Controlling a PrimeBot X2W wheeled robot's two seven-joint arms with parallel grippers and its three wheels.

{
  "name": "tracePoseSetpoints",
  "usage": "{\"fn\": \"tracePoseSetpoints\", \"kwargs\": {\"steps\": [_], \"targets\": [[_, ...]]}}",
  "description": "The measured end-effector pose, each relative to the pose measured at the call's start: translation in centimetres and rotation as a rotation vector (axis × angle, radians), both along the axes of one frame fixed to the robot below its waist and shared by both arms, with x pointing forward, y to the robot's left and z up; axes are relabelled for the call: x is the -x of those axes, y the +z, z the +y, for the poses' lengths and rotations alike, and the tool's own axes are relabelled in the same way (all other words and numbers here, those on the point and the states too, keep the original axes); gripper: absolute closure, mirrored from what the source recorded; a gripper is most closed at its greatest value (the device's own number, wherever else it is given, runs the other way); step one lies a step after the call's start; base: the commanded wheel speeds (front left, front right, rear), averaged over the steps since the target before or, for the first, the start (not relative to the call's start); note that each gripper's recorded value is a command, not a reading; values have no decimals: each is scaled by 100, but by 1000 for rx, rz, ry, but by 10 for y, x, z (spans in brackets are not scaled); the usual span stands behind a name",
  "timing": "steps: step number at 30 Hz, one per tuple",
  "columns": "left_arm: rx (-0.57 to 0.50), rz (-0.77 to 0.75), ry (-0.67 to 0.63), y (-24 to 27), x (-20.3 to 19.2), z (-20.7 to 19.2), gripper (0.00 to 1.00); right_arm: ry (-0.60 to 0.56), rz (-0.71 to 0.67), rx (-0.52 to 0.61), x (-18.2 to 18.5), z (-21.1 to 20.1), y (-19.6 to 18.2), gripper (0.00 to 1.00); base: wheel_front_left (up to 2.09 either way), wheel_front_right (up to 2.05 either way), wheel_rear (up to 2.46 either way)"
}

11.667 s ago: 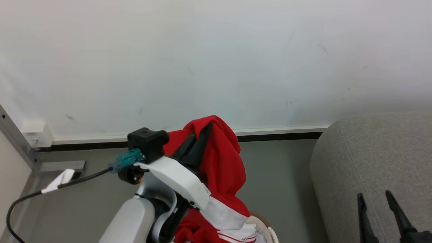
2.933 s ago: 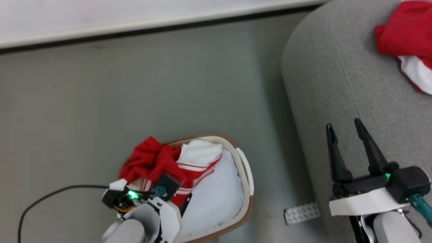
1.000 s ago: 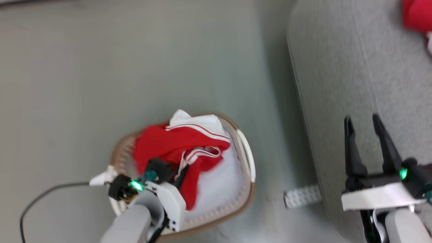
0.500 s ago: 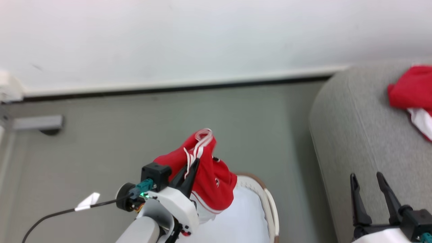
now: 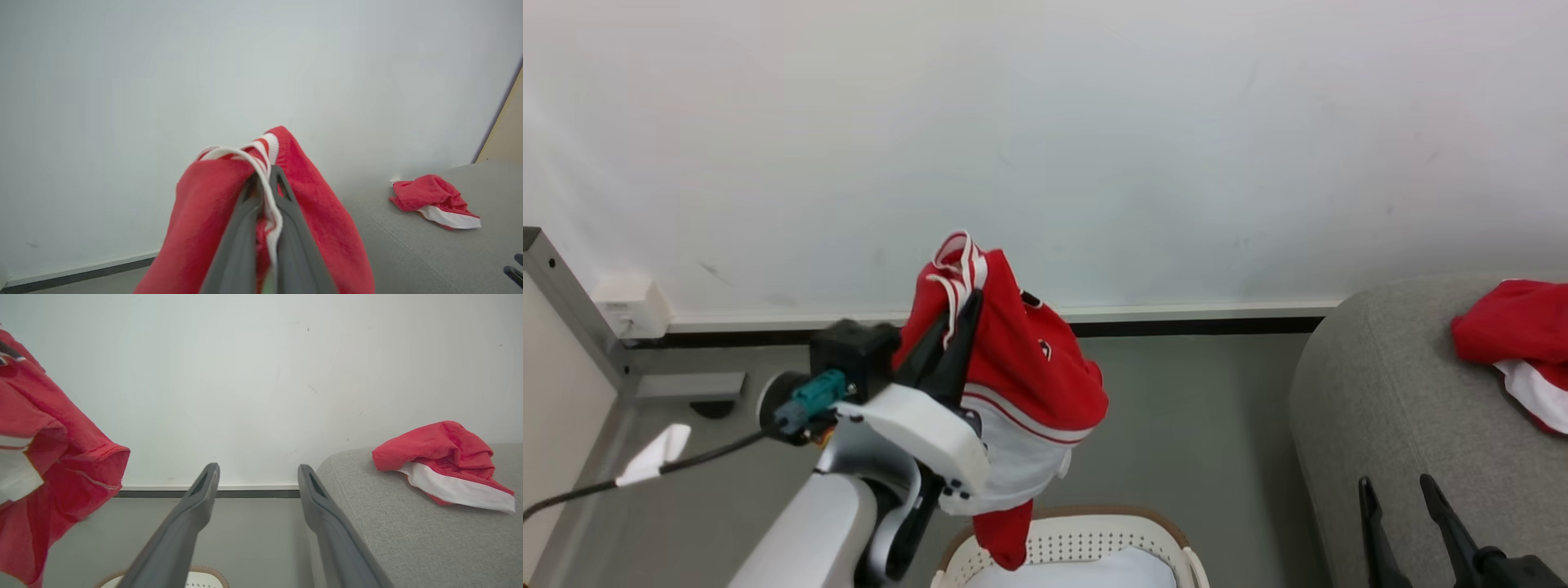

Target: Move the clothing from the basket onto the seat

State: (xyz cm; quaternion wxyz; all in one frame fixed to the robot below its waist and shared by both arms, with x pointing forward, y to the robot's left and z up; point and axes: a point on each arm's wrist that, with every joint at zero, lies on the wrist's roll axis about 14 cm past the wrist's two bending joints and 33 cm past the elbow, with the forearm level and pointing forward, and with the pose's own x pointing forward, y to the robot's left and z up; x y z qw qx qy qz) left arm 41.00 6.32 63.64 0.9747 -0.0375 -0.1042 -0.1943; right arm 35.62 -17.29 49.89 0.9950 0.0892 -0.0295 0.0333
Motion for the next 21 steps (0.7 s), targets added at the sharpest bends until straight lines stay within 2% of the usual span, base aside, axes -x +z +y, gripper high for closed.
{"fn": "tracePoseSetpoints", "kwargs": {"steps": [9,21], "targets": [[7,-111,18,48,4,5,100,2,16,-4,13,1,-6,0,0,0,0],[9,-109,7,47,4,0,100,30,21,-3,16,11,-8,0,0,0,0]]}}
